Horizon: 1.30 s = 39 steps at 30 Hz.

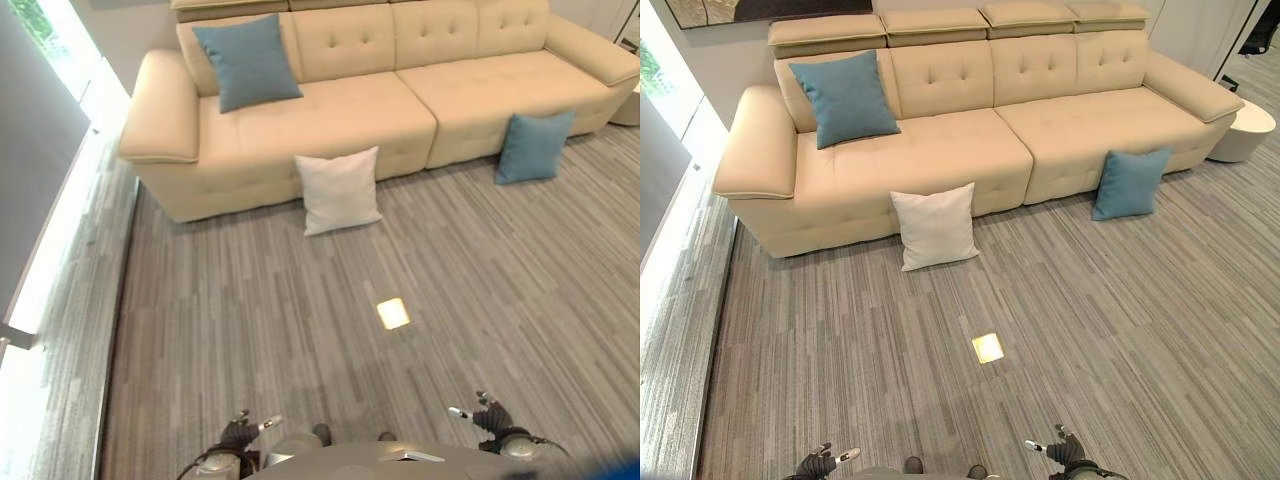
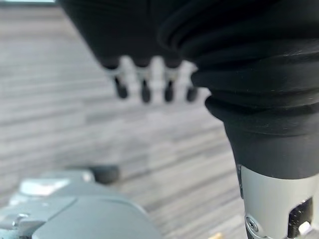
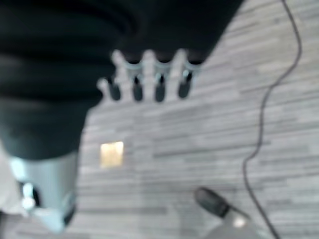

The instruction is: Pick up all the scattered cushions and arrange them neatly on the sofa.

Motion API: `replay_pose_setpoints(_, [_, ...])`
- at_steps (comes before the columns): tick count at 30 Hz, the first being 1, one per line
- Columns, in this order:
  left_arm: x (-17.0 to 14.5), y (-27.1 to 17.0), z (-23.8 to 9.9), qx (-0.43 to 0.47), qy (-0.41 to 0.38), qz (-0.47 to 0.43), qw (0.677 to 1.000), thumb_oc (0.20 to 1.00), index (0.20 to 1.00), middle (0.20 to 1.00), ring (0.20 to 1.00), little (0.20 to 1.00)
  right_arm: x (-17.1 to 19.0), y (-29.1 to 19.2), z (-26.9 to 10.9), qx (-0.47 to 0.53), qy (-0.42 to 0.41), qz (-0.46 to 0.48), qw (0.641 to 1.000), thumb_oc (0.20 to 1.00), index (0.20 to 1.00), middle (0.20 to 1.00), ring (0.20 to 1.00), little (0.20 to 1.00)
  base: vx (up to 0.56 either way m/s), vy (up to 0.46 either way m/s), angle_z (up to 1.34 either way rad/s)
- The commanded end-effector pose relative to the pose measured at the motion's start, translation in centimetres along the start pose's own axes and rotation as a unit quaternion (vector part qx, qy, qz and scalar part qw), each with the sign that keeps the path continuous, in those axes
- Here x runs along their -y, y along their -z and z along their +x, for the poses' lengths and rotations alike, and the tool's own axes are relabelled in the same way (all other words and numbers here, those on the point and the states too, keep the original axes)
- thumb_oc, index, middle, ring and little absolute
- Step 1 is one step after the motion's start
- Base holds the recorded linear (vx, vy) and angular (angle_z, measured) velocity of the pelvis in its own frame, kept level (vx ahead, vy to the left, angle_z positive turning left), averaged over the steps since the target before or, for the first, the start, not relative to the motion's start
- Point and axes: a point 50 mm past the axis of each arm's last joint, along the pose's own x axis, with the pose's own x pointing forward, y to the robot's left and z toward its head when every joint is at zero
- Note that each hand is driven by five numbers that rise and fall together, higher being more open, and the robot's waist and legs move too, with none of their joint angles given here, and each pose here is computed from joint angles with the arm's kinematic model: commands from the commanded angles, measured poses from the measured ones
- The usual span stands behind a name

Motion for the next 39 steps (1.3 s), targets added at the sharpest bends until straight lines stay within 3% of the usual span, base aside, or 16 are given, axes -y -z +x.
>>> replay_pose_setpoints(1, [0.9,-1.6,0.5,0.011,0.006,-0.004,1.0,1.0,1.0,1.0,1.0,1.0,-0.3,-1.8,0.5,0.022,-0.002,-0.014,1.0,1.0,1.0,1.0,1.0,1.0,0.02,-0.03,0.04])
replay_pose_setpoints(25, [1.5,-4.3,0.9,0.048,0.007,-0.024,0.999,1.0,1.0,1.0,1.0,1.0,0.0,-5.5,0.9,0.087,0.0,0.003,0.996,1.0,1.0,1.0,1.0,1.0,-0.01,-0.055,0.07])
replay_pose_setpoints(39, [1.0,-3.1,0.7,0.029,-0.003,-0.031,0.999,1.0,1.0,1.0,1.0,1.0,-0.8,-7.9,0.9,0.125,-0.01,0.003,0.992,1.0,1.0,1.0,1.0,1.0,0.13,0.063,-0.03])
